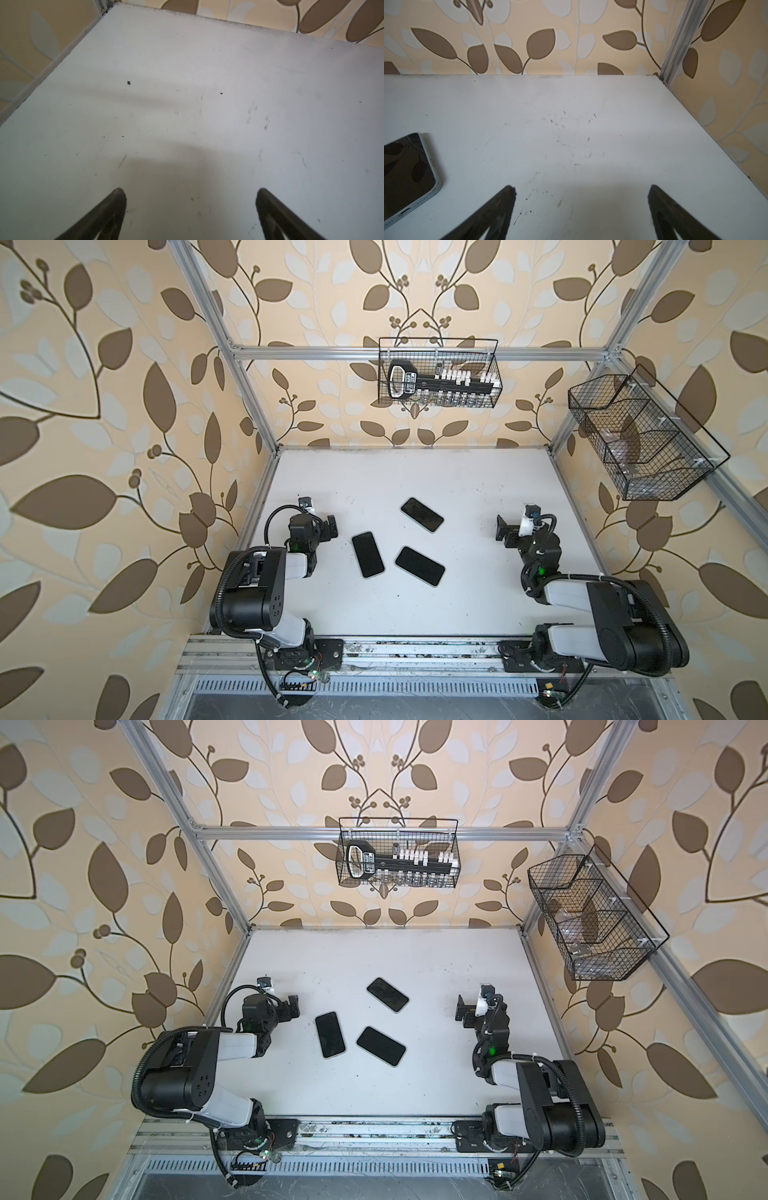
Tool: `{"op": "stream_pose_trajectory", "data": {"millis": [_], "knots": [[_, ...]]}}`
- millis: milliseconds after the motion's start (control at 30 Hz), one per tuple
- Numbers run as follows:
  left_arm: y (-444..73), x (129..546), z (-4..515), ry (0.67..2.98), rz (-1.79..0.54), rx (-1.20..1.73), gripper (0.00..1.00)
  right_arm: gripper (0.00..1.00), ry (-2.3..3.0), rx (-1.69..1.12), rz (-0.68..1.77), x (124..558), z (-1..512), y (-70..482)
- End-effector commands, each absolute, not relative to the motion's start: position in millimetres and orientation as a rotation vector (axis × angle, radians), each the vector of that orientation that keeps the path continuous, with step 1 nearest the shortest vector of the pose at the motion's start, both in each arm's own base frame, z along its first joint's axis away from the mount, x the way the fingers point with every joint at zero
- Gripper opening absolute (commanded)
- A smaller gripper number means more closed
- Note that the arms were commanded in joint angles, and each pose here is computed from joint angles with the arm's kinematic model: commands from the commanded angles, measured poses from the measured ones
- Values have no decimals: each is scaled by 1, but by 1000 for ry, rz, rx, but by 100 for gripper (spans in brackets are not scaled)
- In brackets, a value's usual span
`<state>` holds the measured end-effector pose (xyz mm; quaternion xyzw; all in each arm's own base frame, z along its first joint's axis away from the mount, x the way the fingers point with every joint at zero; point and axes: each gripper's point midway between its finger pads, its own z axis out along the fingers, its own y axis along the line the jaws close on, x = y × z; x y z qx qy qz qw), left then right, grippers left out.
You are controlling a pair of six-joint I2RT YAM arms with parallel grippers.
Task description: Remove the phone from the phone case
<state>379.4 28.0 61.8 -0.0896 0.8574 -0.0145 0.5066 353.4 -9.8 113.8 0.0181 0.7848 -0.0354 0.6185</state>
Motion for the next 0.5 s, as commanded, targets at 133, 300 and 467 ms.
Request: {"op": "stream_pose_trajectory", "data": {"millis": [133, 300, 467], "knots": [[30, 386, 75, 2033, -15, -205, 99, 100, 1796, 30, -78, 355, 117, -9], [25, 386, 78, 2027, -34, -167, 99, 100, 1791, 28, -82, 354, 126, -9], [25, 380, 122, 2044, 81, -214, 99, 100, 1811, 107, -32, 349, 142, -19]]}}
